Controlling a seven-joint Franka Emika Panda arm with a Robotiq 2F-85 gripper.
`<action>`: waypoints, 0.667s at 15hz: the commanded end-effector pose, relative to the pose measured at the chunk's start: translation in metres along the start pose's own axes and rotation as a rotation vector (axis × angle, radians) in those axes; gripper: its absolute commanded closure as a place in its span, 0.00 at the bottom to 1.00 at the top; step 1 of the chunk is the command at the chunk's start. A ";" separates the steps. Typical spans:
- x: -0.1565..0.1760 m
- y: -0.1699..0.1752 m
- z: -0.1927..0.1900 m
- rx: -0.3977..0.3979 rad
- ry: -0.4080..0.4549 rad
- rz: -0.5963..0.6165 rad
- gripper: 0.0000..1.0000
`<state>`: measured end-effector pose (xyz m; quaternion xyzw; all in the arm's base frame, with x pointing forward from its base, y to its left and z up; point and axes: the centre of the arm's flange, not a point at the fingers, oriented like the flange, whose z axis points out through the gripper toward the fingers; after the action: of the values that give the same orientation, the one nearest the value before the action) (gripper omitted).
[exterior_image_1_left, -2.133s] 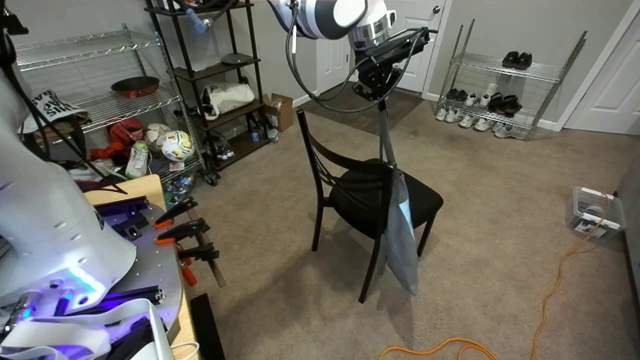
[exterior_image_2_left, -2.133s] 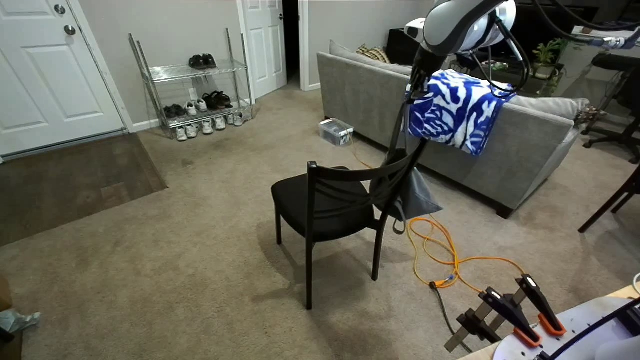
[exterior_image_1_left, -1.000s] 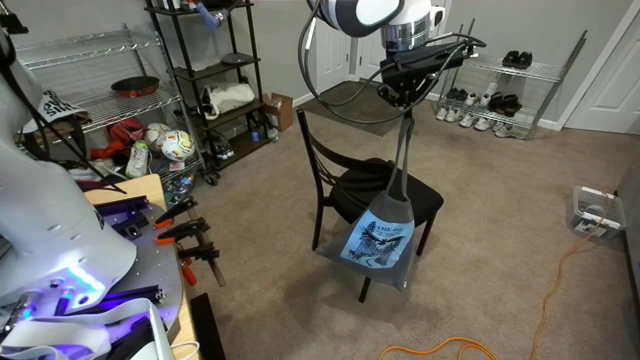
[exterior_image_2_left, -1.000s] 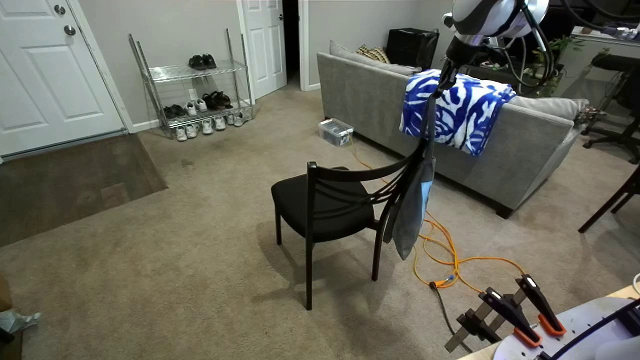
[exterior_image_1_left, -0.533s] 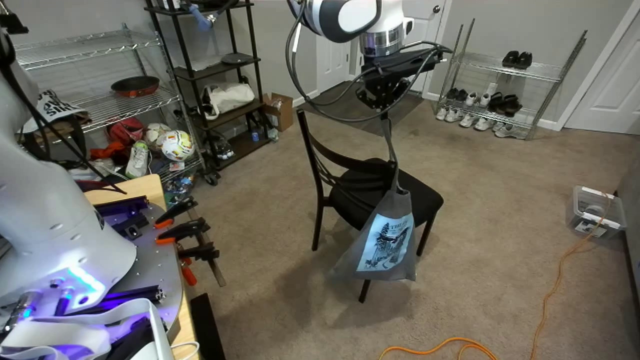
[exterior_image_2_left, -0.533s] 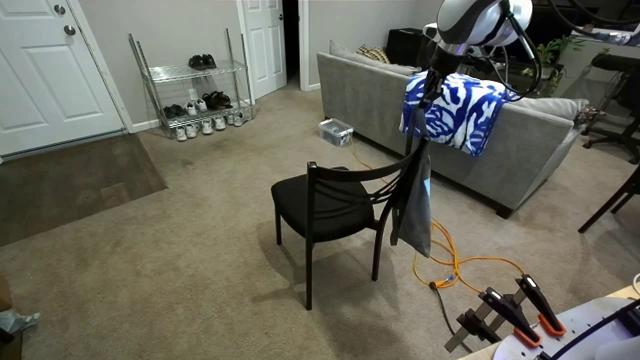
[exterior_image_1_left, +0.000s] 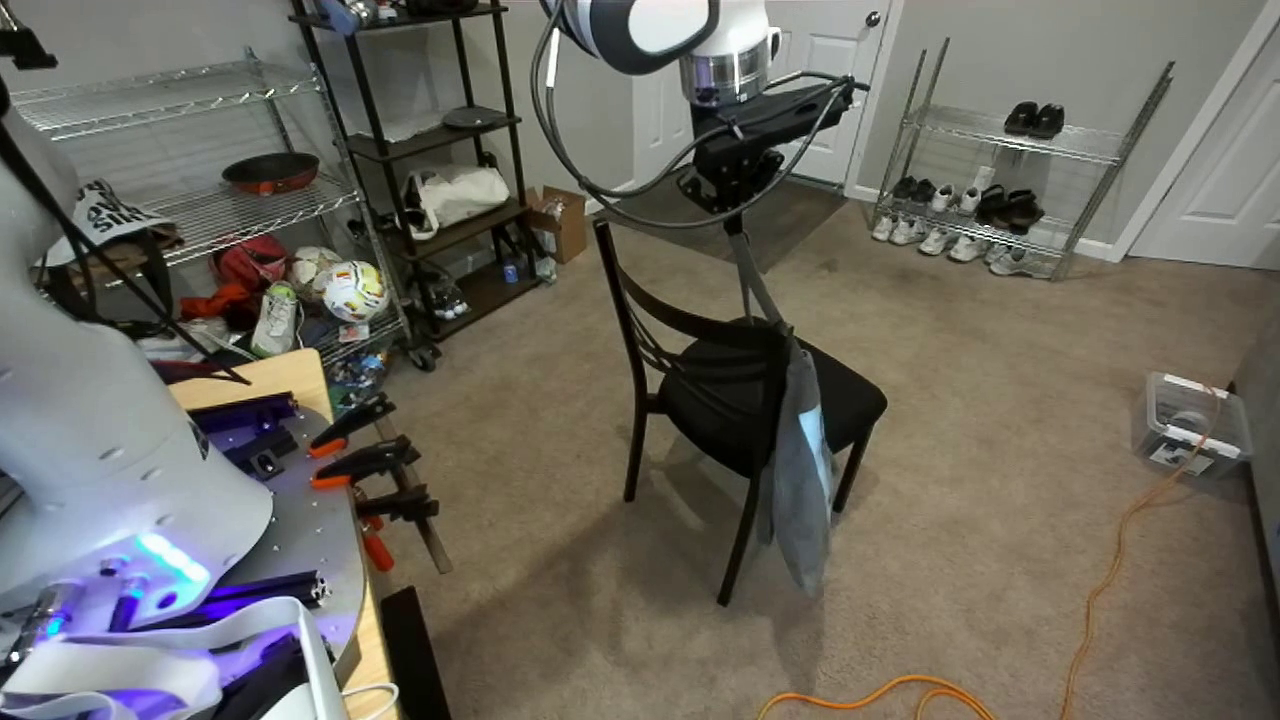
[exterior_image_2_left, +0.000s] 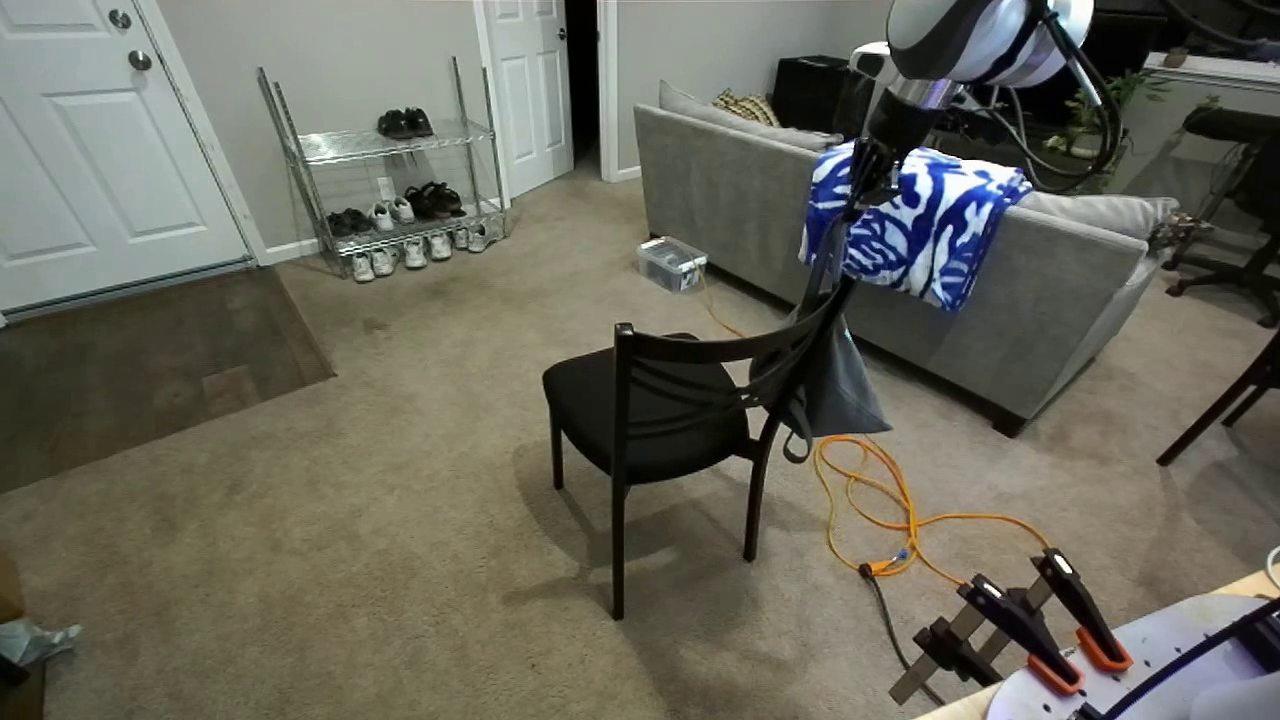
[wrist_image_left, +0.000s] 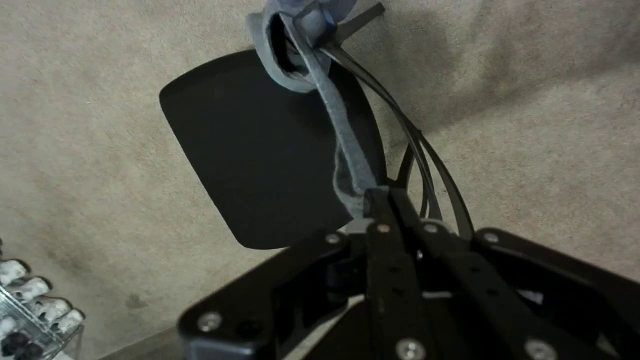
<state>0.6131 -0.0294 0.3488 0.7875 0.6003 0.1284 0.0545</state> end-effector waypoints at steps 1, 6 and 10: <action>-0.040 0.028 -0.028 -0.043 0.026 0.085 0.99; -0.081 0.049 -0.051 -0.094 0.050 0.200 0.99; -0.074 0.045 -0.047 -0.090 0.037 0.187 0.99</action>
<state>0.6267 -0.1219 0.3933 0.8405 0.5084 0.1731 0.0720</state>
